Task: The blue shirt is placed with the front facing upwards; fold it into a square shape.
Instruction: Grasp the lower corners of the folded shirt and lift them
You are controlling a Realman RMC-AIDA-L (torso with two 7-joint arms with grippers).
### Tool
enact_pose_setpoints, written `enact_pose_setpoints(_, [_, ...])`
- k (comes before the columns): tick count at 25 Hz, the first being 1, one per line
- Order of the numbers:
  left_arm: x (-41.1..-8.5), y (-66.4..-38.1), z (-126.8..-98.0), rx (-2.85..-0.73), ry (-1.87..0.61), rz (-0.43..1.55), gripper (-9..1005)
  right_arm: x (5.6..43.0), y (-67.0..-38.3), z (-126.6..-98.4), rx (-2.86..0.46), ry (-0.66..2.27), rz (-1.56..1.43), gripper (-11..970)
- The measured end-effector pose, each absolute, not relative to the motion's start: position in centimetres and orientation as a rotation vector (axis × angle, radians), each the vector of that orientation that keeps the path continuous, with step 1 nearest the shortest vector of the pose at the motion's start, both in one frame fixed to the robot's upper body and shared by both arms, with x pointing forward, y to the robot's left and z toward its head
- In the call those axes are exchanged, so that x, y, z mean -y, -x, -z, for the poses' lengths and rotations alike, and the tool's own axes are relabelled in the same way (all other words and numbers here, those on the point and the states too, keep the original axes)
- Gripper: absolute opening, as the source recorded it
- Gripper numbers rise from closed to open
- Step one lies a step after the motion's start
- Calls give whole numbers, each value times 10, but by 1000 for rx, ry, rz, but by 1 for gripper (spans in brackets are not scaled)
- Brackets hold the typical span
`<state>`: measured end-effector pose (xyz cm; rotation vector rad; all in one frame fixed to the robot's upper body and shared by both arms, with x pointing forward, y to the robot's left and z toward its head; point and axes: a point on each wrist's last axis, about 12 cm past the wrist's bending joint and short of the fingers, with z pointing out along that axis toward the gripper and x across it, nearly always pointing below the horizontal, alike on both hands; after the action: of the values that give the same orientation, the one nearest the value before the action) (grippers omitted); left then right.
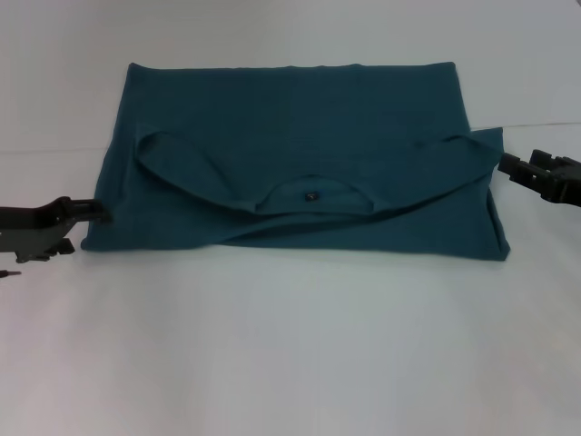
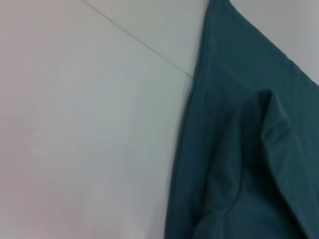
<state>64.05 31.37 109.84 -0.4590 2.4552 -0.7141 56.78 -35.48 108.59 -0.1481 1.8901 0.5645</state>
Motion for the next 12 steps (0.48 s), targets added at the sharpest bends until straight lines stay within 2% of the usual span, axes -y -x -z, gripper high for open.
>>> enact_pose_setpoints(12, [-300, -646, -1087, -2450, 490, 688, 826, 354, -569, -1087, -1886, 155, -564, 656])
